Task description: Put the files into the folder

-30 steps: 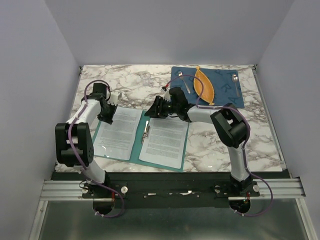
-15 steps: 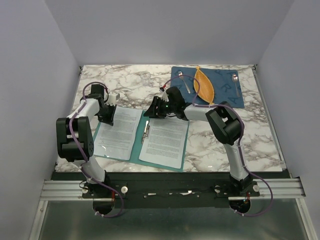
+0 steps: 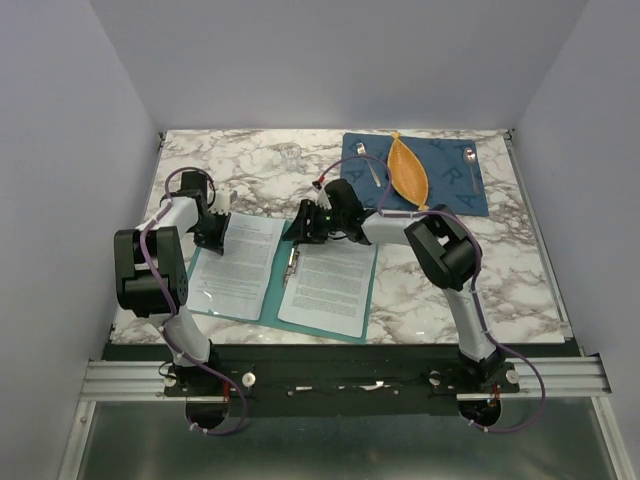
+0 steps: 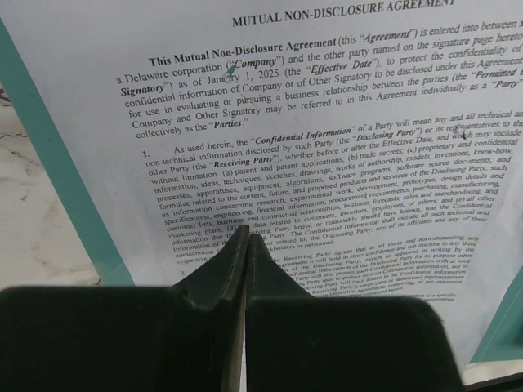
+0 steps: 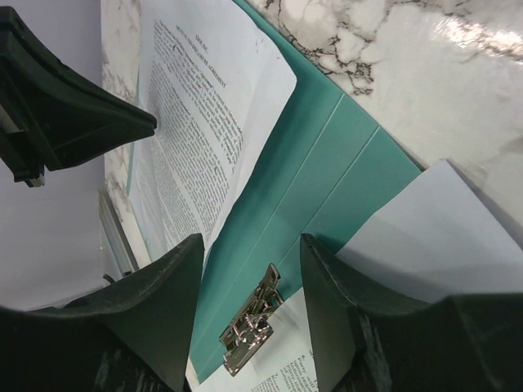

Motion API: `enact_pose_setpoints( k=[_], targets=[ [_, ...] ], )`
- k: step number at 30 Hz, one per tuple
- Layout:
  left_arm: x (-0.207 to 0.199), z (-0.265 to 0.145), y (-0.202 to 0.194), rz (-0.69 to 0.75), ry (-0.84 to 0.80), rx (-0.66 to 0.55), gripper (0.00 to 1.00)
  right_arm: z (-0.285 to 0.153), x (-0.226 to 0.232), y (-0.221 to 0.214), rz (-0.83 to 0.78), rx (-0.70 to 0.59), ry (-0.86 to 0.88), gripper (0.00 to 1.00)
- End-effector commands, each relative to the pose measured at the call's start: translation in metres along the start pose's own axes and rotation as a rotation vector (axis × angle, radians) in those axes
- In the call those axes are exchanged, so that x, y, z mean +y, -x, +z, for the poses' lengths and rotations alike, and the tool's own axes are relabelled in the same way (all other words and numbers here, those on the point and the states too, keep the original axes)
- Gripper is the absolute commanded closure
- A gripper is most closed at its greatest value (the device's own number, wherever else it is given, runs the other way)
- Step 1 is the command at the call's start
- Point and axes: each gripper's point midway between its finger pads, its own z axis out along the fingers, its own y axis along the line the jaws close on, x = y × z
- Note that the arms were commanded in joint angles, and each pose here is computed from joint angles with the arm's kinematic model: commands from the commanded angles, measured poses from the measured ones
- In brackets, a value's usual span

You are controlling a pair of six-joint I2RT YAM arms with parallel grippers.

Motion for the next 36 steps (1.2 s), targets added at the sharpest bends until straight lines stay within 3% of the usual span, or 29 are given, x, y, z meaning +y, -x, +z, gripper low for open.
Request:
enact_pose_setpoints(
  k=[1, 36],
  targets=[
    [0.012, 0.005, -0.002, 0.001, 0.044, 0.016, 0.92, 0.011, 0.002, -0.015, -0.005, 0.048, 0.015, 0.41],
    [0.025, -0.002, -0.007, 0.033, 0.127, 0.014, 0.95, -0.014, 0.077, -0.045, -0.048, 0.038, 0.157, 0.42]
  ],
)
